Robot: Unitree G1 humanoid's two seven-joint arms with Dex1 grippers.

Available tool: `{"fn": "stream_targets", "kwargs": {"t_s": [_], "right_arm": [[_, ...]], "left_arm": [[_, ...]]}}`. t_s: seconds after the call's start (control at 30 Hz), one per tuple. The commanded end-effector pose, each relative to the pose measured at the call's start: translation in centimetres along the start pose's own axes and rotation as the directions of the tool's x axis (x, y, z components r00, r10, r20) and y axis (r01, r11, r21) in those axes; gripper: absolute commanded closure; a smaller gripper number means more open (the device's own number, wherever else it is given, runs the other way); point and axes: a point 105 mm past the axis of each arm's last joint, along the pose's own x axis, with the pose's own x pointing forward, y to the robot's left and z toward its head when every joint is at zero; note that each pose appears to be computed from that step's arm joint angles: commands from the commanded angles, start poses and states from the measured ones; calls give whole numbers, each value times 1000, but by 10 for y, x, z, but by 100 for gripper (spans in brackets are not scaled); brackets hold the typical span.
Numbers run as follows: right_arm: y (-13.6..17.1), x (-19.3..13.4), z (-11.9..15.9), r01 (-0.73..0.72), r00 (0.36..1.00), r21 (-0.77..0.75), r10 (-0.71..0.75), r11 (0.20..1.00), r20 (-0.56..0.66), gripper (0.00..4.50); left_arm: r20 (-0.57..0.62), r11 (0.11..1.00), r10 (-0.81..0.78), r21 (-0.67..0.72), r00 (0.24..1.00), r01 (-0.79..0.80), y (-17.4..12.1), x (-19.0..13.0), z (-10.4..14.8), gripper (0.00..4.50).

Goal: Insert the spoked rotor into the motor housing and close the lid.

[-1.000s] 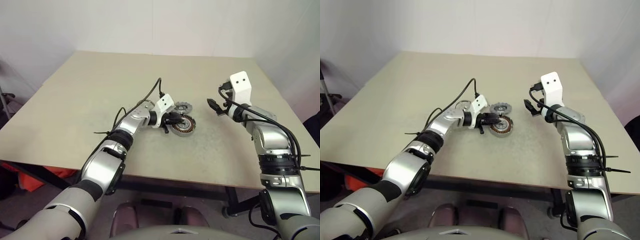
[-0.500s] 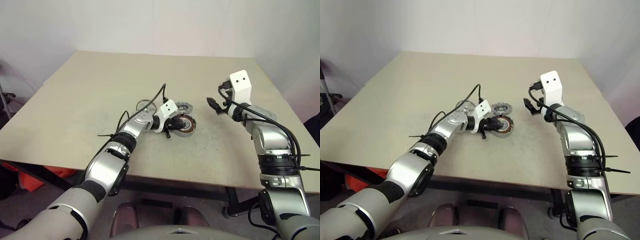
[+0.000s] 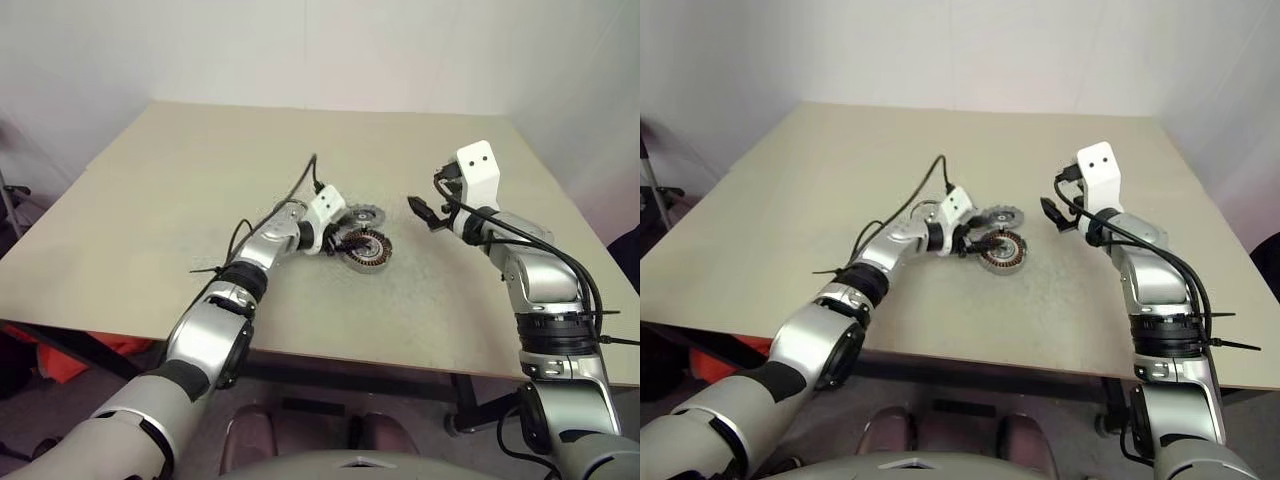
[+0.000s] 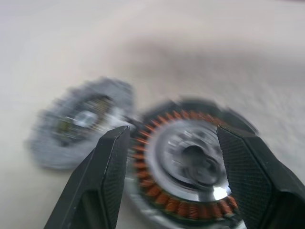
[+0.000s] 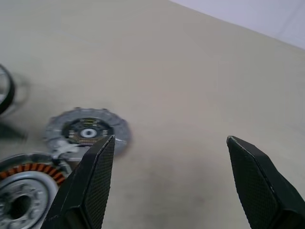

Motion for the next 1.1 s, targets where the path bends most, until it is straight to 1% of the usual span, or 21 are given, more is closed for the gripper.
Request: {"fn": "stream_targets", "kwargs": {"t_s": [0.03, 0.13, 0.2, 0.27, 0.4, 0.53, 0.77, 0.87, 0.93, 1.1], "right_arm": [[28, -3, 10, -116, 993, -36, 117, 993, 32, 29], [50, -4, 2, -193, 981, -42, 193, 980, 5, 29], [64, -5, -3, -242, 970, -44, 242, 969, -16, 29], [73, -6, -6, -271, 962, -40, 270, 962, -31, 29], [80, -8, -8, -298, 954, -37, 296, 954, -49, 29], [92, -8, -12, -331, 942, -28, 329, 943, -69, 29], [98, -7, -24, -343, 935, -36, 337, 939, -114, 29], [97, -6, -26, -333, 937, -42, 326, 942, -123, 92], [95, -5, -26, -329, 938, -43, 322, 943, -125, 157], [92, -2, -27, -317, 942, -55, 308, 947, -132, 157]], "left_arm": [[114, 997, 68, 20, 991, -70, 22, -21, 33, 143], [109, 990, 138, 16, 984, -141, 38, -44, 28, 143], [94, 982, 187, 6, 978, -188, 47, -61, 21, 143], [75, 975, 220, -5, 973, -220, 51, -75, 12, 143], [48, 967, 256, -25, 965, -255, 51, -92, -3, 143], [34, 955, 294, -50, 955, -292, 50, -101, -13, 143], [35, 946, 320, -63, 947, -317, 48, -104, -14, 143], [30, 943, 328, -65, 944, -326, 48, -107, -15, 141], [27, 943, 330, -66, 944, -327, 48, -107, -16, 141], [24, 942, 330, -66, 944, -328, 46, -106, -18, 141]]}}
